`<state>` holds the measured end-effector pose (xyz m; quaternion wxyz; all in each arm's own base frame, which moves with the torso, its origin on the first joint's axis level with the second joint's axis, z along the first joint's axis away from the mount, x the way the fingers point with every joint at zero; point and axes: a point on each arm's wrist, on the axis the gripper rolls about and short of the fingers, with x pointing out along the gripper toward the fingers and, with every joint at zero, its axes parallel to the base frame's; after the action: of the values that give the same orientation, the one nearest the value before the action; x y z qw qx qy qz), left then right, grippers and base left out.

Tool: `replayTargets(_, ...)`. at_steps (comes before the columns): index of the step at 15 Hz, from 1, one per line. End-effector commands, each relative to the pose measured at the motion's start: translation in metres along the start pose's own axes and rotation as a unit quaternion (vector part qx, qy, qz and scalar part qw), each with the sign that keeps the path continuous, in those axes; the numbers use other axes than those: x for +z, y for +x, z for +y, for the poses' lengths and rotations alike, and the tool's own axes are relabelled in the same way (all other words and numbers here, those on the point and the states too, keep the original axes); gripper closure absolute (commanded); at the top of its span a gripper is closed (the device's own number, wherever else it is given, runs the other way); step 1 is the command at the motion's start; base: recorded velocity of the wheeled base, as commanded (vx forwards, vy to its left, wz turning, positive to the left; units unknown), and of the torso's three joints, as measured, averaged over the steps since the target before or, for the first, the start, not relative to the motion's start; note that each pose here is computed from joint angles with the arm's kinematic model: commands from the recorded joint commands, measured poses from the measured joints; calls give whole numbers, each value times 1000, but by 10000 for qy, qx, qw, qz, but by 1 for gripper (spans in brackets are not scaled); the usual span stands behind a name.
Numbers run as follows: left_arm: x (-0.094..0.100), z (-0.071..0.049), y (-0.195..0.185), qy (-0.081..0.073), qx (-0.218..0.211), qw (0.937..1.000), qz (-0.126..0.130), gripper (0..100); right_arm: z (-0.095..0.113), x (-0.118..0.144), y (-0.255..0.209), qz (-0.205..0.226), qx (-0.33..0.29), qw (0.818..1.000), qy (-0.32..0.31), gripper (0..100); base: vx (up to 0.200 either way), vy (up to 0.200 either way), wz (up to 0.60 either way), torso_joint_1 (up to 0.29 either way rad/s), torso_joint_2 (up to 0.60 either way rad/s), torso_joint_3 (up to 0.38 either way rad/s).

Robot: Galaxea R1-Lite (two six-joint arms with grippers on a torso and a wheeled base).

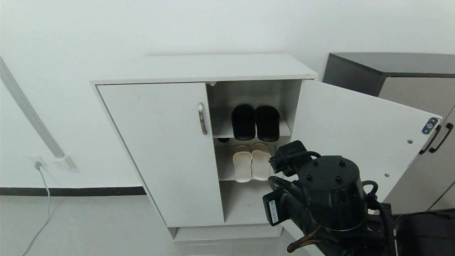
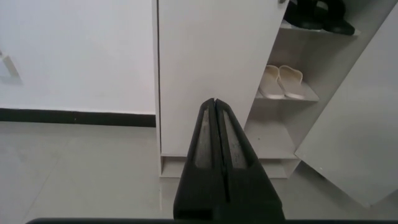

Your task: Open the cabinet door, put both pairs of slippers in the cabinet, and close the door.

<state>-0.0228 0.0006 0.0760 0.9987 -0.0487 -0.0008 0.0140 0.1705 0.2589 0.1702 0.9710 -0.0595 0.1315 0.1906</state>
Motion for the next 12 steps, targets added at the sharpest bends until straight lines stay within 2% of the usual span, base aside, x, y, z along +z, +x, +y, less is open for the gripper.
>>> replayTargets(1, 0, 0, 0, 12, 5, 10000, 1, 100, 1, -1, 0, 7, 7, 10000, -1, 100, 0, 0, 0, 119, -461, -354)
replayTargets(8, 0, 0, 0, 43, -17, 10000, 10, 100, -1, -5, -1, 62, -9, 10000, -26, 100, 0, 0, 0, 142, -468, -330)
replayTargets(12, 0, 0, 0, 43, -24, 10000, 11, 100, 0, -6, 0, 63, -1, 10000, -10, 100, 0, 0, 0, 196, -494, -317)
